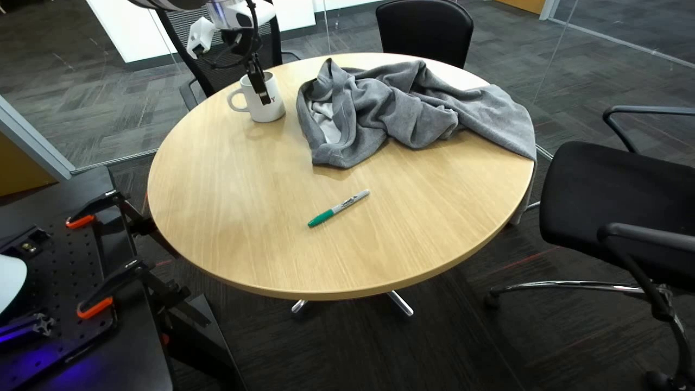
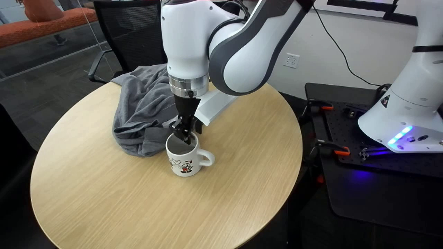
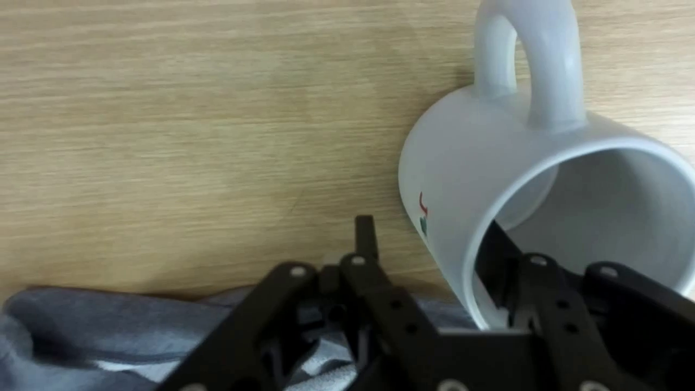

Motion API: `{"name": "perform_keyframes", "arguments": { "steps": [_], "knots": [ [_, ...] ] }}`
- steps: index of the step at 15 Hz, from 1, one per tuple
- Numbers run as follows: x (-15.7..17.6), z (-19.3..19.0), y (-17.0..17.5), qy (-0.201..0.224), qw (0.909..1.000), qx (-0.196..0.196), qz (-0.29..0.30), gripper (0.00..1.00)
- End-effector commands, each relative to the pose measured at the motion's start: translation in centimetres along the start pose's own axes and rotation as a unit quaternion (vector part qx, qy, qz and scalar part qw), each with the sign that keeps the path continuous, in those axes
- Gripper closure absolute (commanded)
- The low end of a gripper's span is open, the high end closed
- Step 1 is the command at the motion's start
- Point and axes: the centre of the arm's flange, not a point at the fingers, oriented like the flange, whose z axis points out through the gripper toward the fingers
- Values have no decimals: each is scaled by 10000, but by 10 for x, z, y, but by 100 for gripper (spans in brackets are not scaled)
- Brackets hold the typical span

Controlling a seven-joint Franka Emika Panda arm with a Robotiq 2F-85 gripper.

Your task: Move the cup closer to then pen

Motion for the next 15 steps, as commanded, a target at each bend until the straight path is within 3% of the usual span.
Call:
{"name": "perform_keyframes", "arguments": {
  "steps": [1, 4, 9, 15],
  "knots": [
    [7, -1, -5, -120, 9999, -76, -85, 80],
    [8, 0, -10, -175, 9997, -96, -130, 100],
    [10, 1, -16, -375, 9989, -240, -124, 98],
    [3, -4, 1, -518, 9977, -427, 121, 98]
  ]
}}
